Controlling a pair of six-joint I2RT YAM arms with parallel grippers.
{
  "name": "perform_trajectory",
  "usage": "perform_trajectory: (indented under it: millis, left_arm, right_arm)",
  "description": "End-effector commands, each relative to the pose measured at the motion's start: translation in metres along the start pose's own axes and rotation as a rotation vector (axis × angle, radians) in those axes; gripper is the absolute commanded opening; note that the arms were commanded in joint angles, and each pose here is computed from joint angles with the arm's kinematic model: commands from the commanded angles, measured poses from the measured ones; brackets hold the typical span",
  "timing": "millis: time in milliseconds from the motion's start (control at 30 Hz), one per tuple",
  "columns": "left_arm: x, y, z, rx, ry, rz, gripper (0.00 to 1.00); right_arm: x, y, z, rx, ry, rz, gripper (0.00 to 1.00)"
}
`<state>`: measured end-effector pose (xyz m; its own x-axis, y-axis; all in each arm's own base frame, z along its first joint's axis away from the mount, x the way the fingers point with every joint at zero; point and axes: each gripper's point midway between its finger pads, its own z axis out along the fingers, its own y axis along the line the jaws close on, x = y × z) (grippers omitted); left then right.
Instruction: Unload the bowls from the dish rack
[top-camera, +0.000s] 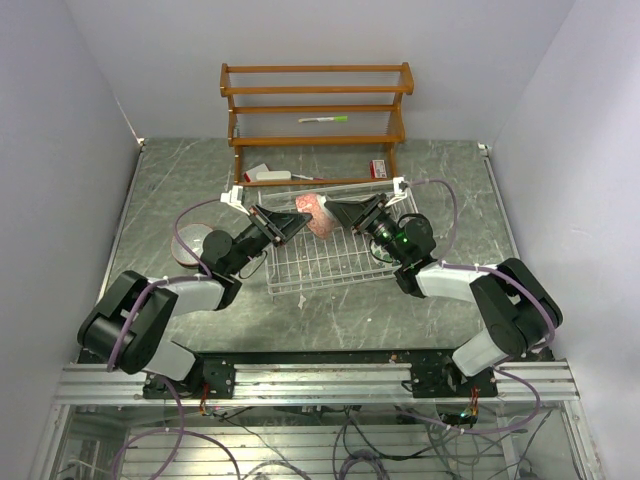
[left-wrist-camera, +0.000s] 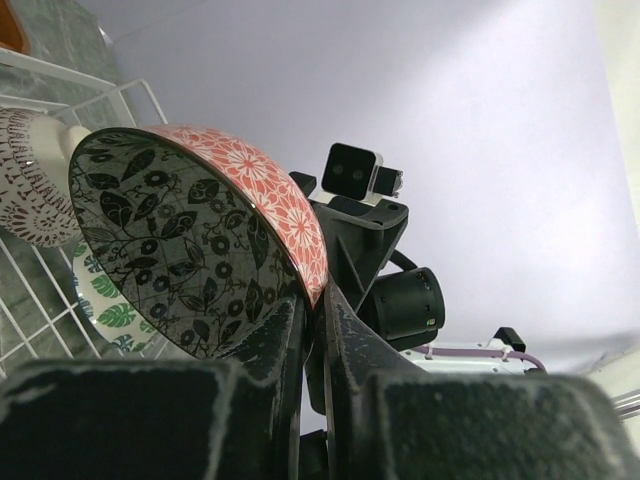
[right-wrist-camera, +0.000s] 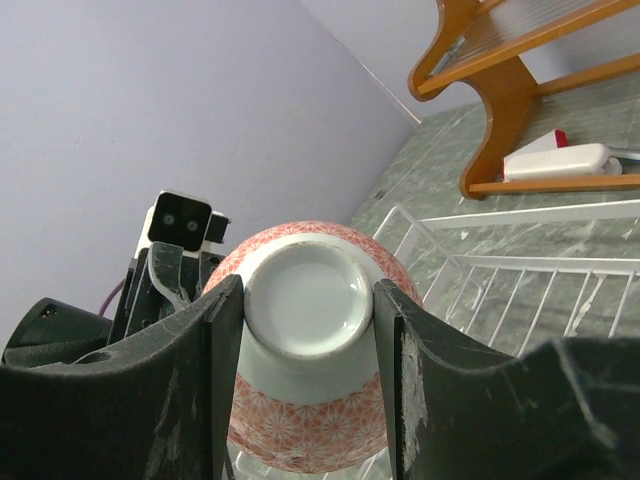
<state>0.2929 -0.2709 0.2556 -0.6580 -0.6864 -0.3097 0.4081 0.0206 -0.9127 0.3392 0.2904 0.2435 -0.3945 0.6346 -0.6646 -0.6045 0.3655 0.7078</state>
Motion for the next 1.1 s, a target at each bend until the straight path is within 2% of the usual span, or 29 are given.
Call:
perform_trajectory:
  millis: [0, 167, 267, 400, 500, 633, 933, 1067]
  left_arm:
    - [-0.004, -0.033, 0.008, 0.122, -0.019, 0.055, 0.07]
    - [-0.005, -0.036, 0.008, 0.115, -0.017, 0.075, 0.07]
    - [-0.005, -0.038, 0.008, 0.098, -0.013, 0.093, 0.07]
    - [-0.006, -0.045, 0.005, 0.081, -0.009, 0.132, 0.07]
    - [-0.008, -0.055, 0.000, 0.079, -0.009, 0.168, 0.07]
    - [-0.010, -0.058, -0.004, 0.030, -0.007, 0.219, 0.07]
    - [-0.015, -0.040, -0.015, -0.199, 0.051, 0.377, 0.07]
    - [-0.023, -0.027, -0.022, -0.332, 0.073, 0.459, 0.07]
  right_arm:
    - [-0.011, 0.016, 0.000, -0.064, -0.043, -0.019, 0.00]
    - [-0.013, 0.014, -0.002, -0.056, -0.046, -0.022, 0.00]
    - [-0.017, 0.013, -0.006, -0.051, -0.054, -0.023, 0.17]
    - [-0.022, 0.011, -0.010, -0.038, -0.062, -0.033, 0.31]
    - [-0.023, 0.009, -0.013, -0.021, -0.064, -0.045, 0.40]
    - [-0.026, 0.007, -0.018, -0.002, -0.067, -0.064, 0.45]
    - [-0.023, -0.002, -0.025, 0.041, -0.059, -0.099, 0.64]
    - [-0.021, -0.006, -0.028, 0.059, -0.053, -0.108, 0.65]
